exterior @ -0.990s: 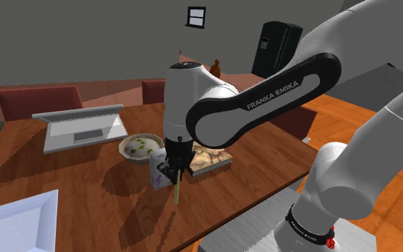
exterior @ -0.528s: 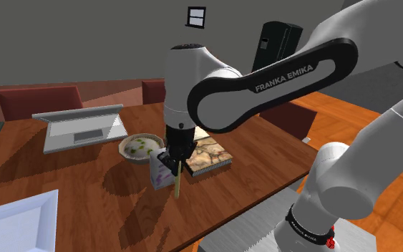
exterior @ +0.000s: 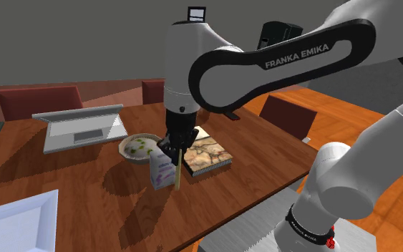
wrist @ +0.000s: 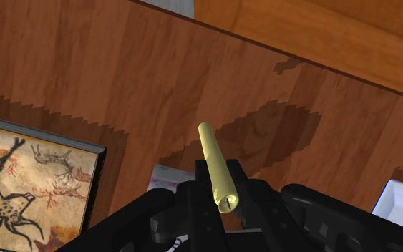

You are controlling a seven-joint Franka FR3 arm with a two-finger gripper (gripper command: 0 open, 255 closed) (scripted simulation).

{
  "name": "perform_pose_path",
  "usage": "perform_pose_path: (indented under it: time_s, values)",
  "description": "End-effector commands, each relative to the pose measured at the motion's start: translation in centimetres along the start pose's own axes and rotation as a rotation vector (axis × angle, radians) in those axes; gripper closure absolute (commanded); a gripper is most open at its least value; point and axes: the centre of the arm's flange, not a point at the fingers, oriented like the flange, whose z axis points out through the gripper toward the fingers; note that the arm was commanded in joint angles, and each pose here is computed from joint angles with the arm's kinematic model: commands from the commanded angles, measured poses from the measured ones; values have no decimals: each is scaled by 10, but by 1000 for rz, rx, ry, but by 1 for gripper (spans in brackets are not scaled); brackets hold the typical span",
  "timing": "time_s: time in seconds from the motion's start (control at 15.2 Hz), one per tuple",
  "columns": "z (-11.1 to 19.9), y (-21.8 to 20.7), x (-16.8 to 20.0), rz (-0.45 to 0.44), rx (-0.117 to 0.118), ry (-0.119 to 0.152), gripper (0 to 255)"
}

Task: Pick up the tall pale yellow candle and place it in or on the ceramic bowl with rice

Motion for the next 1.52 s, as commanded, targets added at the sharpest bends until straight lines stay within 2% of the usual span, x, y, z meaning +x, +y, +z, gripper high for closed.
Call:
perform_pose_path:
  time_s: [0.0,0.86,1.45]
  values:
    - [-12,0,0,0,0,-1,255]
    - [-75,0,1,0,0,-1,255]
    - [-94,22,116,0,0,-1,255]
